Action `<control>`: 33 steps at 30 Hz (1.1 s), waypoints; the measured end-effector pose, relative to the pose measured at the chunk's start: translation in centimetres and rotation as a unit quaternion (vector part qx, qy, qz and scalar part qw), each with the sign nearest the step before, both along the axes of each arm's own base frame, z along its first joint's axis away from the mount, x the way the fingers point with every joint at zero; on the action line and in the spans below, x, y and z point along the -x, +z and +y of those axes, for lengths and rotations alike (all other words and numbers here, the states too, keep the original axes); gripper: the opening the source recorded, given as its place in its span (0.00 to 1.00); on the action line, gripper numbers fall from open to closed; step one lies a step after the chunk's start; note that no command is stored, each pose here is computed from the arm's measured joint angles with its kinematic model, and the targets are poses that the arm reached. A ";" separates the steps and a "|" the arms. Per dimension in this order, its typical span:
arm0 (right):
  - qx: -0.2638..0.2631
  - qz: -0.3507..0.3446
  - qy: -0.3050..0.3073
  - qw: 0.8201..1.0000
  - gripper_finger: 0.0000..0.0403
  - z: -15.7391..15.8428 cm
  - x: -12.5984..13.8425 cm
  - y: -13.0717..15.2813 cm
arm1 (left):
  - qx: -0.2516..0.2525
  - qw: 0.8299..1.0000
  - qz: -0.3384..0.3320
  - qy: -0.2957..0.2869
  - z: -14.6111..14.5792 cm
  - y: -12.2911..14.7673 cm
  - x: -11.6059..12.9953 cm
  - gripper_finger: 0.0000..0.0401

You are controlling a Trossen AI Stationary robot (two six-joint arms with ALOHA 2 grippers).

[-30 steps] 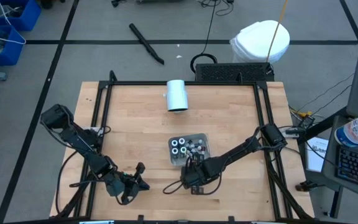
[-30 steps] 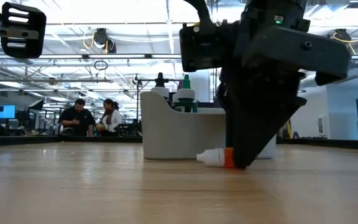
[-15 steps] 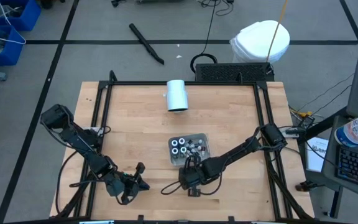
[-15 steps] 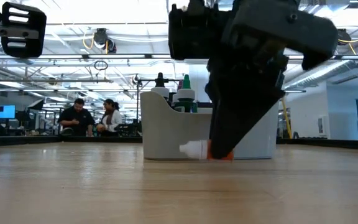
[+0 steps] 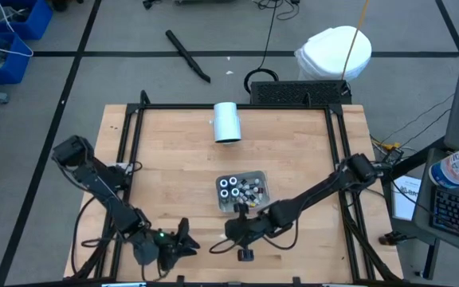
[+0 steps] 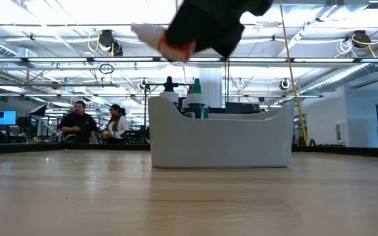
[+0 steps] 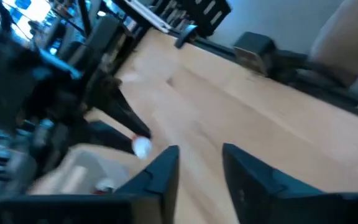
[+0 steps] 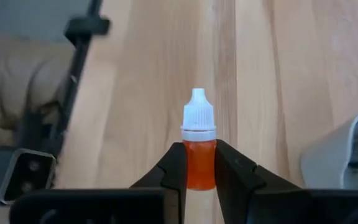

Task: Pick & Place food coloring
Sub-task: Put the orange food coloring bottle into the gray bin

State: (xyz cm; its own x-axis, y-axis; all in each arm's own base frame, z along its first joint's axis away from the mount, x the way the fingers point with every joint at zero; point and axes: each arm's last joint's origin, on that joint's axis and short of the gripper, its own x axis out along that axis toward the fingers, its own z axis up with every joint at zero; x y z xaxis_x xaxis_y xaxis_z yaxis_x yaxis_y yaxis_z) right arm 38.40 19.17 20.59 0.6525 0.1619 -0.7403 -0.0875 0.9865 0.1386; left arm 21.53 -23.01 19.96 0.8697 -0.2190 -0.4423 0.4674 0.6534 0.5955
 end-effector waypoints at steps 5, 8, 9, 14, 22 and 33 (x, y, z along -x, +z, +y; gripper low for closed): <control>-0.030 -0.012 0.020 0.999 0.13 0.1 0.2 1.2 | -0.137 0.990 -0.023 -0.009 -1.3 1.1 -1.7 0.50; -0.062 -0.022 0.046 0.997 0.13 0.4 0.0 1.6 | -0.237 0.970 -0.032 -0.047 -1.9 0.4 -3.0 0.58; -0.069 -0.024 0.052 0.996 0.13 0.5 0.0 1.7 | -0.266 0.962 -0.032 -0.059 -2.0 0.0 -3.4 0.60; -0.072 -0.028 0.061 0.995 0.13 0.8 0.0 1.7 | -0.320 0.945 -0.058 -0.042 -2.5 -0.6 -5.9 0.65; -0.070 -0.030 0.064 0.995 0.13 0.8 0.0 1.7 | -0.305 0.948 -0.070 -0.055 -1.9 -0.5 -7.9 0.60; -0.067 -0.032 0.066 0.995 0.13 0.8 0.0 1.8 | -0.289 0.954 -0.056 -0.057 -1.1 -0.7 -8.5 0.46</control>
